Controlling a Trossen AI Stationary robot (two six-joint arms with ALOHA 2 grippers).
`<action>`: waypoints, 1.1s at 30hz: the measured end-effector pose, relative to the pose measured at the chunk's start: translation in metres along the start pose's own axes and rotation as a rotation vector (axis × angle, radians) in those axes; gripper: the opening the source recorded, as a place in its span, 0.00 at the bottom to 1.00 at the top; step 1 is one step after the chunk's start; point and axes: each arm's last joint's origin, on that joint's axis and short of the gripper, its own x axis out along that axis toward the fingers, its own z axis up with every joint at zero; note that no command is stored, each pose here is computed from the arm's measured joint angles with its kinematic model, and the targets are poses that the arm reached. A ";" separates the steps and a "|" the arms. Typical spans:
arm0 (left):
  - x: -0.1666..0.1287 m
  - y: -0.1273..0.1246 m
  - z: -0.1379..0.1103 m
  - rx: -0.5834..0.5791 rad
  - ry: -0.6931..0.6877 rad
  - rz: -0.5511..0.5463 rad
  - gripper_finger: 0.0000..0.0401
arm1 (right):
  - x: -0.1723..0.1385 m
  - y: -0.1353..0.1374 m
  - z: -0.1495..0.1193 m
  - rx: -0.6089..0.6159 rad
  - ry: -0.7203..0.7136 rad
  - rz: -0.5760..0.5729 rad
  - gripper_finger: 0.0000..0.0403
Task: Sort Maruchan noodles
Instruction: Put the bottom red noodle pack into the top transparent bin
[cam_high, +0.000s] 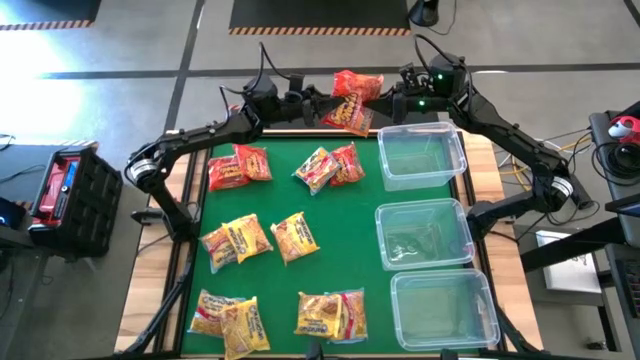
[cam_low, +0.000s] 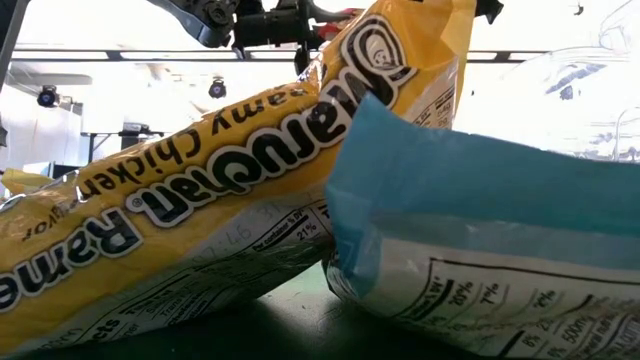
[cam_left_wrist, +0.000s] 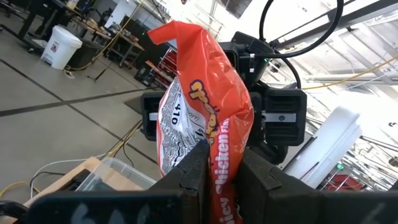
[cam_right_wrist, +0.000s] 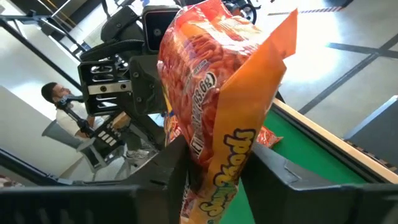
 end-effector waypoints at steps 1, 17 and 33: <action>0.000 0.000 0.000 0.000 0.000 0.000 0.10 | 0.000 0.000 0.000 0.000 0.003 0.005 0.26; -0.001 0.000 0.002 0.004 -0.006 -0.004 0.24 | -0.005 0.005 0.000 0.001 0.004 0.013 0.15; -0.017 0.019 0.020 0.005 0.019 -0.011 0.58 | -0.024 -0.019 -0.009 0.119 0.103 -0.144 0.15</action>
